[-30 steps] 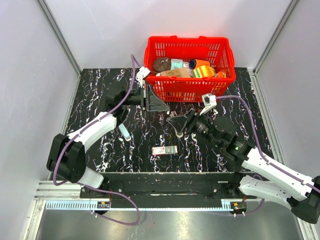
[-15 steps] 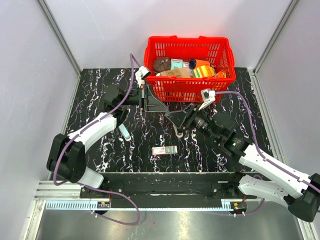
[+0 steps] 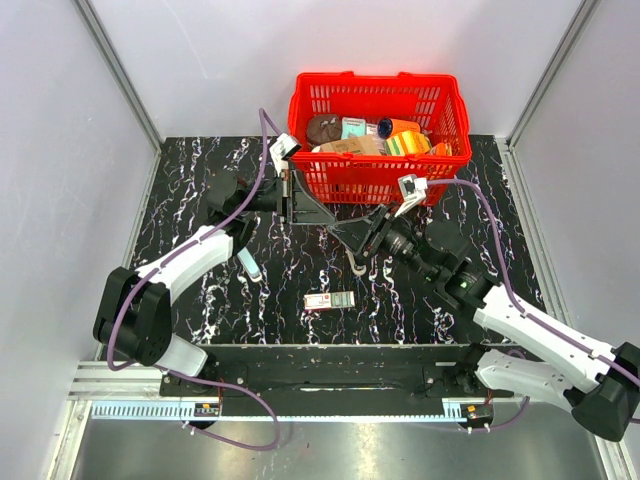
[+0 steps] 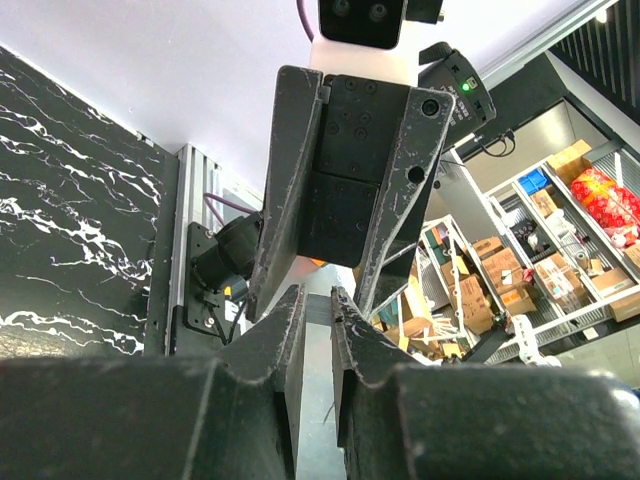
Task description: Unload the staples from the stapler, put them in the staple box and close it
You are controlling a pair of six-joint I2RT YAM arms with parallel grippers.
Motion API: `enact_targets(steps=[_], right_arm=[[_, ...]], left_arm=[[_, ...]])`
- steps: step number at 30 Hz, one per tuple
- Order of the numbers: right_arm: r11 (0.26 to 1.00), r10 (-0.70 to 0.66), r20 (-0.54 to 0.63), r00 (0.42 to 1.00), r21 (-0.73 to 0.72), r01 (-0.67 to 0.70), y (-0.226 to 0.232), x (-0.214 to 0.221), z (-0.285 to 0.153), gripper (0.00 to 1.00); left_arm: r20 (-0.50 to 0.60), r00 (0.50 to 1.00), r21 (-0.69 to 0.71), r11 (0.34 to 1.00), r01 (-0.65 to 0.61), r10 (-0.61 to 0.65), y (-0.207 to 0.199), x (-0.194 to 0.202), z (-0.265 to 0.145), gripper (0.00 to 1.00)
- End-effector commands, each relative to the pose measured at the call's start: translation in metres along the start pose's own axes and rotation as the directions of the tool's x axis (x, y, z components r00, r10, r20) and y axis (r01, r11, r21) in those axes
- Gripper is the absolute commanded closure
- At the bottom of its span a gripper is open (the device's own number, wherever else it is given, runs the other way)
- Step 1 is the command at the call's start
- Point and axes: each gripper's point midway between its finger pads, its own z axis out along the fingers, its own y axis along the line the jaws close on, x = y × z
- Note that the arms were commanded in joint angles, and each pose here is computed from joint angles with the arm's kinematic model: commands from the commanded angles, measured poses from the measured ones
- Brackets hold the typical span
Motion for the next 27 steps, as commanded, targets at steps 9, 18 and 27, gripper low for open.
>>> enact_targets(steps=[9,18,27], right_arm=[[0.997,0.016,0.050,0.999,-0.074,-0.012,0.019,-0.021,0.002,0.67],[0.997,0.026,0.038,0.999,-0.072,-0.024,0.016,-0.018,0.000,0.79],[0.998,0.032,0.024,0.999,-0.047,-0.031,0.009,-0.012,-0.002,0.88]], left_arm=[[-0.014,0.997,0.017,0.997,-0.072,0.072,-0.007,0.002,-0.002,0.98],[-0.007,0.997,0.013,0.997,-0.075,0.075,-0.006,-0.001,-0.002,0.97],[0.001,0.997,0.002,0.997,-0.077,0.077,-0.001,-0.004,-0.002,0.91]])
